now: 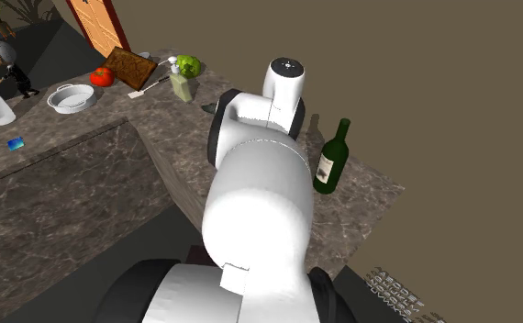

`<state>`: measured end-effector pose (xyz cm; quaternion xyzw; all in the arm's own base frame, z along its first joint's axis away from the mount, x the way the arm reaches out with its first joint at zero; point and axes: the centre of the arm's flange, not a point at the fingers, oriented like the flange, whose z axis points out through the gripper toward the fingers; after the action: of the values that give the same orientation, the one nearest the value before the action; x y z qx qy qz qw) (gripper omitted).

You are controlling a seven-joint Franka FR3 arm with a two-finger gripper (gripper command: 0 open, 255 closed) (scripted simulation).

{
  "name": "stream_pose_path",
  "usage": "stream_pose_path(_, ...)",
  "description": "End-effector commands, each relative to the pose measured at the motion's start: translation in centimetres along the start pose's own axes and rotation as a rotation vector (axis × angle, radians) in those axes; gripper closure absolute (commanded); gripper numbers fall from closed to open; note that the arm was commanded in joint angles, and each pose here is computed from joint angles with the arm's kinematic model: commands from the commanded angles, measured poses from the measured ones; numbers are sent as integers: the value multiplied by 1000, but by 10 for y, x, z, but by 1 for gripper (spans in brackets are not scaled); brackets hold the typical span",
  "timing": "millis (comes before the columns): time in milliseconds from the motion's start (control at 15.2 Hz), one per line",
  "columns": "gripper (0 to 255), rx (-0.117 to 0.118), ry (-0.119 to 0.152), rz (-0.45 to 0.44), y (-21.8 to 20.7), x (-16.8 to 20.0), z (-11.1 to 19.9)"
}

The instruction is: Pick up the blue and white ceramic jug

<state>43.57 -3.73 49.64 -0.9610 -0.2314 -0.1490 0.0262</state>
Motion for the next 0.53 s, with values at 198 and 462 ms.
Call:
stream_pose_path(198,0,0,1,-4,-2,-8,29)
stream_pose_path(462,255,0,1,-4,-1,-8,28)
